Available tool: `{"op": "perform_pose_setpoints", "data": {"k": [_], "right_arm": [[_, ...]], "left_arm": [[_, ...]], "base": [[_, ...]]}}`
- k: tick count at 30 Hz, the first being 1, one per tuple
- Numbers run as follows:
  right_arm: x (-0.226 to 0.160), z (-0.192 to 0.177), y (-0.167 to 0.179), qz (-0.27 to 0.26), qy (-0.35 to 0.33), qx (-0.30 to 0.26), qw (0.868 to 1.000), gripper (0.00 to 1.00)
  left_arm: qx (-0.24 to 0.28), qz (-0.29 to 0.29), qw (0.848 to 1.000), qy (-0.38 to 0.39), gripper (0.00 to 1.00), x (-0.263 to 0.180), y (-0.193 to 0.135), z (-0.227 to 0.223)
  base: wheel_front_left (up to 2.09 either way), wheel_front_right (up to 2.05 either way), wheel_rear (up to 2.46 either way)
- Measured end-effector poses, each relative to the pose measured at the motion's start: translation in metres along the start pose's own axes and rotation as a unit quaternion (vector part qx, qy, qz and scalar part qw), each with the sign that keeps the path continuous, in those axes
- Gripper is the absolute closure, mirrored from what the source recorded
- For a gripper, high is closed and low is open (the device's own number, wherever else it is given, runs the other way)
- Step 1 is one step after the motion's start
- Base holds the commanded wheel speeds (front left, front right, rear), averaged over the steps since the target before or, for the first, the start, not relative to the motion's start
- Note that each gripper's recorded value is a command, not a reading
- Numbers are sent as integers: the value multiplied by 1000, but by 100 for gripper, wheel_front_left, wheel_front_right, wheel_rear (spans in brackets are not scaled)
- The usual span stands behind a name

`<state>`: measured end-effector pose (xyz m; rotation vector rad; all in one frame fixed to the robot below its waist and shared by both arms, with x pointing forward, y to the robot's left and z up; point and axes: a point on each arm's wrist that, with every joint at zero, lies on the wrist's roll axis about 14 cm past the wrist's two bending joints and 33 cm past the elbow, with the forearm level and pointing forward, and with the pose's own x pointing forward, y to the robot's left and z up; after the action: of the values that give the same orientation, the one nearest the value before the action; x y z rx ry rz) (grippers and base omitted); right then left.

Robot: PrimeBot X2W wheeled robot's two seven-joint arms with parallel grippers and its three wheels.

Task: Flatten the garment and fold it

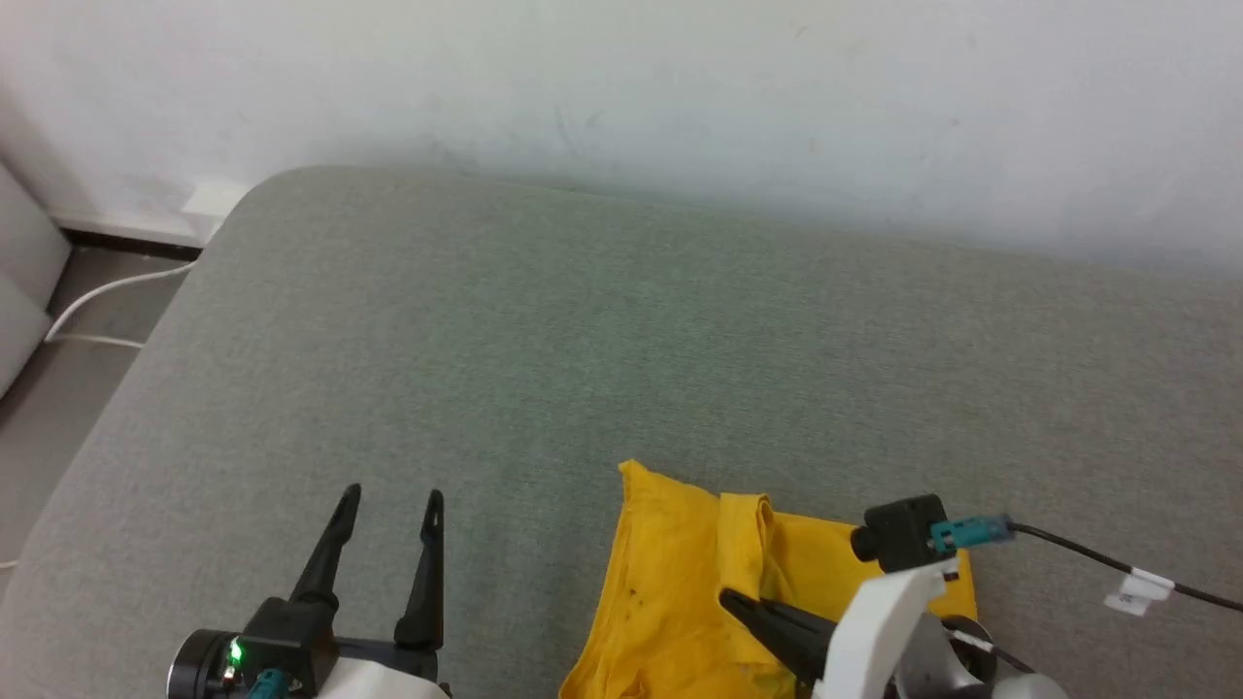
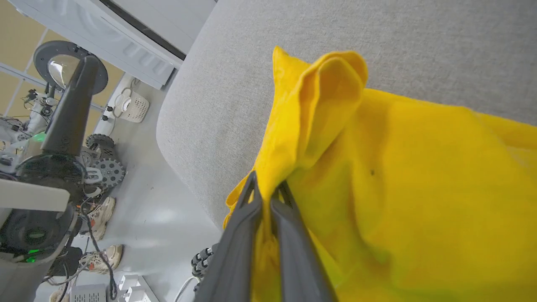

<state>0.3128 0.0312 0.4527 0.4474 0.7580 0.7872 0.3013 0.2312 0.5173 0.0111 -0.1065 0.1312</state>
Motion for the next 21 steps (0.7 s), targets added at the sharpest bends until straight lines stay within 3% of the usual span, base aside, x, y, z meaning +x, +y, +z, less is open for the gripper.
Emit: {"op": "perform_pose_setpoints", "data": {"k": [12, 13, 14, 21], "right_arm": [[42, -23, 3, 16, 45, -8, 999, 100], [44, -25, 4, 18, 46, -7, 999, 54], [46, -26, 7, 23, 45, -9, 999, 0], [53, -23, 37, 72, 37, 1, 997, 0]], "left_arm": [[4, 40, 999, 12, 0, -13, 24, -5], [4, 42, 999, 12, 0, -14, 25, -5], [4, 43, 999, 13, 0, -14, 26, -6], [1, 43, 999, 15, 0, -13, 25, -8]], "base": [[0, 0, 0], [0, 0, 0], [0, 0, 0], [0, 0, 0]]}}
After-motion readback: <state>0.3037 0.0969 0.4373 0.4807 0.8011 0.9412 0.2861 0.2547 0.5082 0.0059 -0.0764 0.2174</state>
